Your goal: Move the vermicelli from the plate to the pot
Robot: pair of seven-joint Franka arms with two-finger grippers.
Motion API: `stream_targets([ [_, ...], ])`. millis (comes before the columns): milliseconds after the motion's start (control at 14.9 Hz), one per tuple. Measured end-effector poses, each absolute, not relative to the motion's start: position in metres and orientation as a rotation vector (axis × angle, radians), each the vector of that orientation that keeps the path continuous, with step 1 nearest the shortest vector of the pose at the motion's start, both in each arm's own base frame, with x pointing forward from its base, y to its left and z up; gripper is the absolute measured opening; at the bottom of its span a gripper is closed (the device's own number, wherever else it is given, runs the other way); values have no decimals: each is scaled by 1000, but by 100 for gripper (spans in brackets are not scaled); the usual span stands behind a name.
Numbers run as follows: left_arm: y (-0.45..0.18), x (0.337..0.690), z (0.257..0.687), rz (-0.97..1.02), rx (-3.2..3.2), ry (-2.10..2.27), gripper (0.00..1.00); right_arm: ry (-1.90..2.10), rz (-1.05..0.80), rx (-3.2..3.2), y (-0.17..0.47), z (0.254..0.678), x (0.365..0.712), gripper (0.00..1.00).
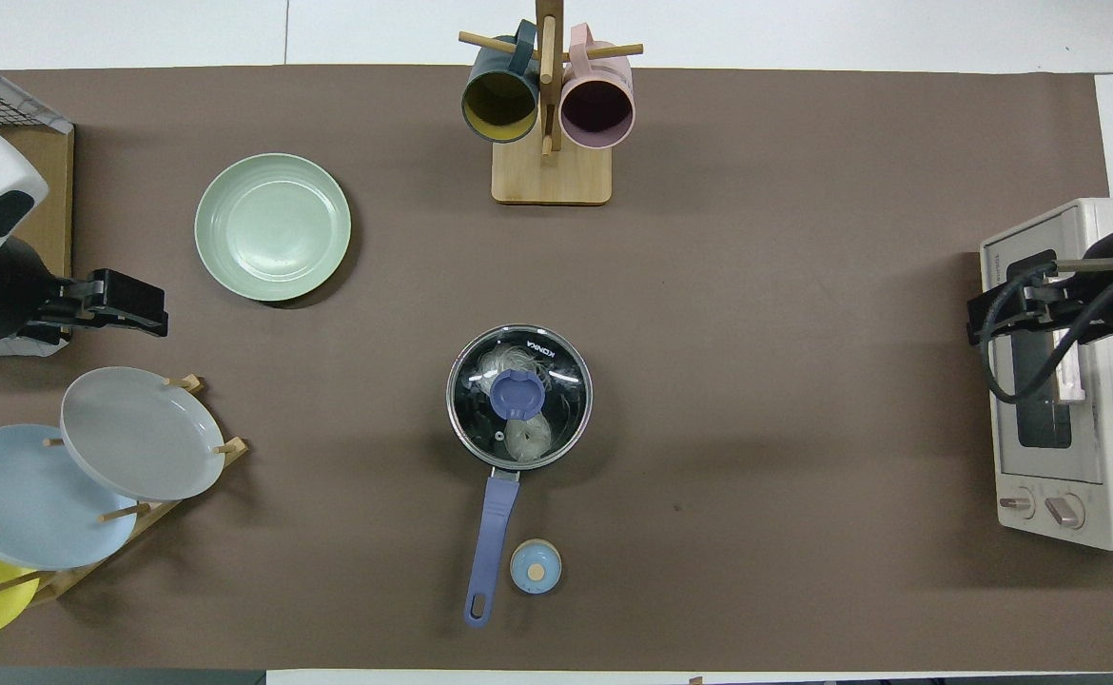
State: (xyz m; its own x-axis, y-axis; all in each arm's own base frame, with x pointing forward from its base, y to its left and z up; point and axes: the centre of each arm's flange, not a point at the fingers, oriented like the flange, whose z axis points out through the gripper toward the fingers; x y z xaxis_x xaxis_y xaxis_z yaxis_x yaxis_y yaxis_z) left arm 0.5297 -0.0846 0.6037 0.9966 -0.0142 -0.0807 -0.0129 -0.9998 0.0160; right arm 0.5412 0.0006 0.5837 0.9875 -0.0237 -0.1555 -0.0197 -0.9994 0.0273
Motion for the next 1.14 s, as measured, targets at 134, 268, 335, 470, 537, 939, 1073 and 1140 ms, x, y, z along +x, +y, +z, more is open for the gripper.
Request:
stream_targets([
  [134, -85, 530, 604, -126, 3123, -21, 100, -35, -231, 3107, 0, 588, 539, 100],
  [268, -85, 530, 604, -126, 3123, -21, 100, -39, -222, 3108, -1, 591, 539, 100],
  [335, -85, 530, 604, -126, 3123, -21, 100, -43, -220, 3109, -2, 592, 539, 100],
  [470, -85, 530, 604, -126, 3123, -21, 100, -47, -216, 3109, -4, 593, 539, 100],
  [537, -85, 530, 604, -126, 3123, -21, 100, -45, -213, 3109, -3, 593, 539, 100],
  [939, -85, 530, 604, -126, 3123, -21, 100, -32, -189, 3111, 1, 599, 539, 100],
  [1073, -85, 530, 604, -126, 3123, -21, 100, -28, -181, 3111, 3, 602, 537, 100],
  [1140, -85, 530, 604, -126, 3123, -21, 100, -27, -180, 3111, 3, 603, 537, 100],
])
